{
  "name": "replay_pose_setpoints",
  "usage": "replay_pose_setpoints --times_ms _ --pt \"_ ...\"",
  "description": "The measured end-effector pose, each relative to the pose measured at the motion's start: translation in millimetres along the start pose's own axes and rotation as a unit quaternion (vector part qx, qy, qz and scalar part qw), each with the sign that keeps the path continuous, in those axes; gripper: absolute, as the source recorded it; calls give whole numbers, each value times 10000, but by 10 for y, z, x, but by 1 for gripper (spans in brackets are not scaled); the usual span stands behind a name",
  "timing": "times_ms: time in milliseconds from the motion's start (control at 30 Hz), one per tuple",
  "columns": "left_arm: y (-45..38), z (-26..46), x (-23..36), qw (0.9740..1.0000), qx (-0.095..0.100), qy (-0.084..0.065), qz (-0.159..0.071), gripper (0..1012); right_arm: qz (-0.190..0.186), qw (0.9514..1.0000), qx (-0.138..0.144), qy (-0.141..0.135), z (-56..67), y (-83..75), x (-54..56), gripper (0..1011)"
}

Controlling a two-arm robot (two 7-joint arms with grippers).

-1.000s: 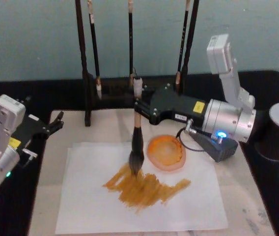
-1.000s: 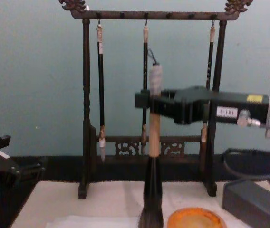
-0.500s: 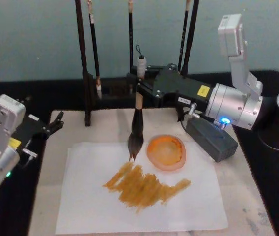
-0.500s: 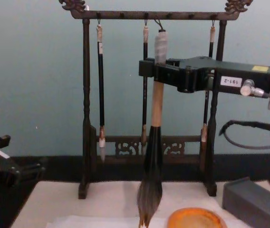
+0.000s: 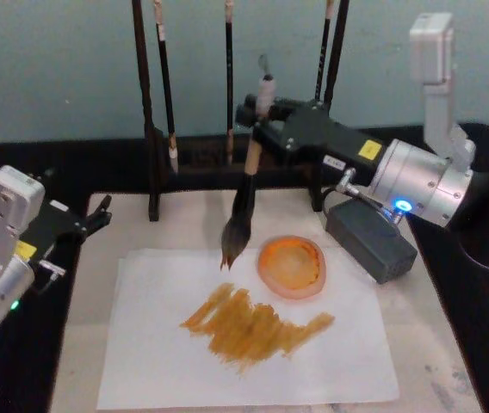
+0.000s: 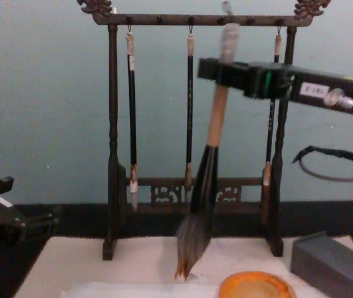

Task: Pick up the brush from the inkstone, write on the paper, then place the brush back to its original position.

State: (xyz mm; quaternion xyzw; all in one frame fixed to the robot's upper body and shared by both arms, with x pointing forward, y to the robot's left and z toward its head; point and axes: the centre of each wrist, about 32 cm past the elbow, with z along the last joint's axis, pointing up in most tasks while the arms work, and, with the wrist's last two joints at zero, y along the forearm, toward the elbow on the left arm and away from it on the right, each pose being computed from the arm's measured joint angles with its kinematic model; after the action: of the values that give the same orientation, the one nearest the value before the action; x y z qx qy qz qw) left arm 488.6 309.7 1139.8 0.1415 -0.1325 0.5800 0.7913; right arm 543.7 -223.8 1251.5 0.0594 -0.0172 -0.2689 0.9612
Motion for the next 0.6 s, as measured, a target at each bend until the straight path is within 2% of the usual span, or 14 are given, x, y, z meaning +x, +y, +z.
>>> replay_pose_setpoints --times_ms 100,233,267,333,400,433,533,567,600 --pt "0 0 0 10000 0 0 0 1009 -268 9993 133 245 -2 -59 -23 161" --pt "0 0 0 10000 0 0 0 1010 -621 9958 308 597 -6 -138 -52 161" --pt "0 0 0 10000 0 0 0 1010 -803 9927 394 806 -14 -183 -66 161" --pt "0 0 0 10000 0 0 0 1010 -975 9890 476 1007 -13 -225 -79 161" --pt "0 0 0 10000 0 0 0 1010 -1217 9823 570 1308 -11 -283 -103 161" --pt "0 0 0 10000 0 0 0 1010 -1382 9772 621 1486 -10 -327 -113 161" --pt "0 0 0 10000 0 0 0 1009 -1577 9701 674 1715 -14 -379 -134 161" --pt "0 0 0 10000 0 0 0 1010 -1707 9651 709 1855 -19 -419 -145 161" --pt "0 0 0 10000 0 0 0 1010 -1764 9626 721 1923 -28 -437 -153 161"
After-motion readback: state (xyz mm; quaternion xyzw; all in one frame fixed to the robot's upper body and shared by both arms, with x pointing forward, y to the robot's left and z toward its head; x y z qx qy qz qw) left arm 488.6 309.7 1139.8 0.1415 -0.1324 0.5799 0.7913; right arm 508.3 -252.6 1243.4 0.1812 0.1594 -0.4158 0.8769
